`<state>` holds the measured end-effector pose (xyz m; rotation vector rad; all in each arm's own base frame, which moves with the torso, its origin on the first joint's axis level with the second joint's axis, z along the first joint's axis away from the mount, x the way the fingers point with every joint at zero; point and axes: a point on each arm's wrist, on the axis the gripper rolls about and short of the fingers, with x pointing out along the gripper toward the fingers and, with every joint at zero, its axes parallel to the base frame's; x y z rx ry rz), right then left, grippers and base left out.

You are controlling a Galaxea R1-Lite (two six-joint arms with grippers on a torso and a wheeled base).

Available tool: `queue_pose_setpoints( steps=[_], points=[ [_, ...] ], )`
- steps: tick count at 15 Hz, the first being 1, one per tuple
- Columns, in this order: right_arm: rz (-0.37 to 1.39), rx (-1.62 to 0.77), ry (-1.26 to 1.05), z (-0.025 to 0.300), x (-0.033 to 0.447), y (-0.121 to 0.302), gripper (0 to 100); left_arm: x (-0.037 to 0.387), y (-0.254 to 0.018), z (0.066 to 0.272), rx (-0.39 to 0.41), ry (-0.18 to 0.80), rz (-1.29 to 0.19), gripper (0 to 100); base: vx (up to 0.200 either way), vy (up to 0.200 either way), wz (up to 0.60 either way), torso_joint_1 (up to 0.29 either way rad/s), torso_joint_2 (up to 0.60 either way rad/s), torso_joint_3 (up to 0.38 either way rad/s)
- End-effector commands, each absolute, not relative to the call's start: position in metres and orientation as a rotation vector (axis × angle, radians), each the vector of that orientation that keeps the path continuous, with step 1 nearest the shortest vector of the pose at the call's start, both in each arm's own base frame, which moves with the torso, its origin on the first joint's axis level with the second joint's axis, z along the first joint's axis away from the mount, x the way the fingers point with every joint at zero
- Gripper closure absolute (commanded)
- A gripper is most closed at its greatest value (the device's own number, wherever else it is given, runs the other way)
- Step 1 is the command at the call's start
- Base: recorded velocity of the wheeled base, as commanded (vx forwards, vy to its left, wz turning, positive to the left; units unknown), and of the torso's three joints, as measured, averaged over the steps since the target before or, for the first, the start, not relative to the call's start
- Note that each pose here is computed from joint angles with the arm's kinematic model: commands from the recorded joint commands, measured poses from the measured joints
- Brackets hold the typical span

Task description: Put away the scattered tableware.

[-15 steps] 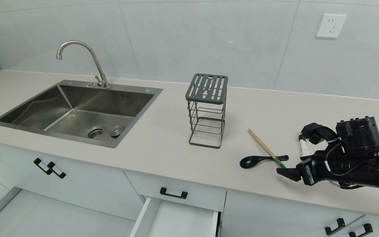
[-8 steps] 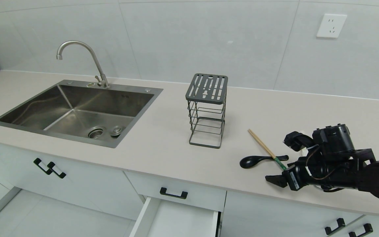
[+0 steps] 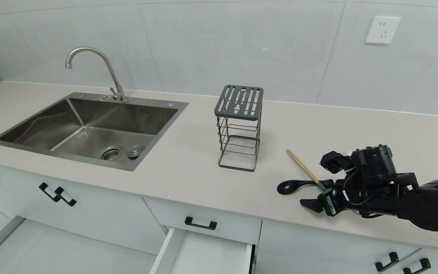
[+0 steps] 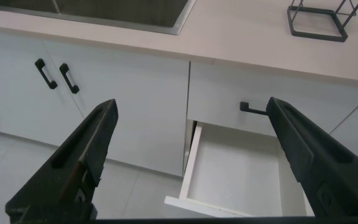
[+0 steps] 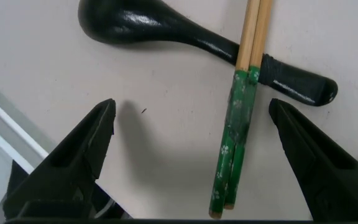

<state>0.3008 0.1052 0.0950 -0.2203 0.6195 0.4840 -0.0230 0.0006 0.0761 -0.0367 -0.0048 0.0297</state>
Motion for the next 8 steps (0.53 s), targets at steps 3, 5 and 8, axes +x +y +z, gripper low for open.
queue_pose_setpoints(
  steps=[3,5,8],
  points=[
    [0.484,-0.232,0.627,0.0898,0.3042,0.1064,0,-0.0229,0.0006,0.0761,-0.037,-0.004,0.031,0,0.0,0.0,0.0,0.0,0.0,0.0],
    [0.481,-0.231,0.621,0.0909,0.3041,0.1058,0,-0.0229,0.0006,0.0761,-0.037,-0.004,0.031,0,0.0,0.0,0.0,0.0,0.0,0.0],
    [0.459,-0.236,0.604,0.0932,0.3056,0.1038,100,-0.0229,0.0006,0.0761,-0.037,-0.004,0.031,0,0.0,0.0,0.0,0.0,0.0,0.0]
  ],
)
